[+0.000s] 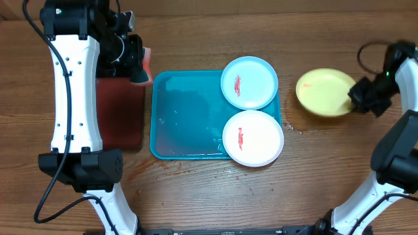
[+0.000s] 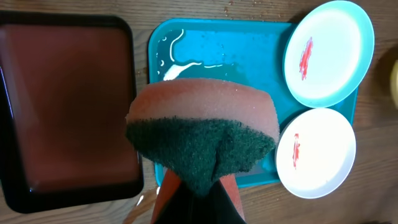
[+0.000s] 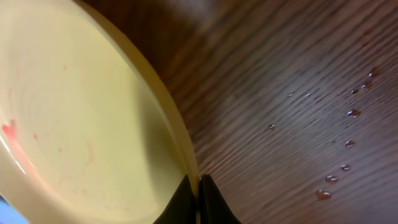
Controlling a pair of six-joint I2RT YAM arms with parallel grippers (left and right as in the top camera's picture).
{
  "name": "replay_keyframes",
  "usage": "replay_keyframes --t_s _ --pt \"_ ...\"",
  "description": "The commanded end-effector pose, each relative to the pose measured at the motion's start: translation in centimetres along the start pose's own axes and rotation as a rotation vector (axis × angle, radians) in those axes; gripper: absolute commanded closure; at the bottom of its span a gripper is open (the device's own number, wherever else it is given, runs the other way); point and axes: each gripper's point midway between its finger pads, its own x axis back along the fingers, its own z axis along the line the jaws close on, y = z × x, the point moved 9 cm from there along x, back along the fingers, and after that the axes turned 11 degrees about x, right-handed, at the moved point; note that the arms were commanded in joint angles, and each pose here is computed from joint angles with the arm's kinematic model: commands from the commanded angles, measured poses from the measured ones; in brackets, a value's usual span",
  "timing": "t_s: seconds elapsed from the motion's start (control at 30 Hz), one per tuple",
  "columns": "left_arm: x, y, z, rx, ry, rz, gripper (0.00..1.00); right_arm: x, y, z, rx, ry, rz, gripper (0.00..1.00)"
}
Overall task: Clean dirty plates on tray and stack at the side
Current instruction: 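Carry the yellow plate right and set it on the table, then release the yellow plate and grip the white plate's rim with right gripper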
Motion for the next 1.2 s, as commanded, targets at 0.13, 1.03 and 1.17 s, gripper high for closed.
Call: replay_keyframes --t_s 0.13,1.03,1.17 --pt "-0.4 0.2 -0.1 -0.019 -0.007 0.007 0.96 -3.0 -1.7 -0.7 0.014 0.001 0.023 0.96" --pt "-0.9 0.1 -2.1 -0.065 -0.026 -0.011 0.96 -0.9 -11.8 9.4 0.564 0.175 0.189 0.57" --pt "-0.9 0.1 -2.0 -0.061 -0.007 -0.015 0.96 -4.3 -14.5 10.6 0.608 0.043 0.206 0.58"
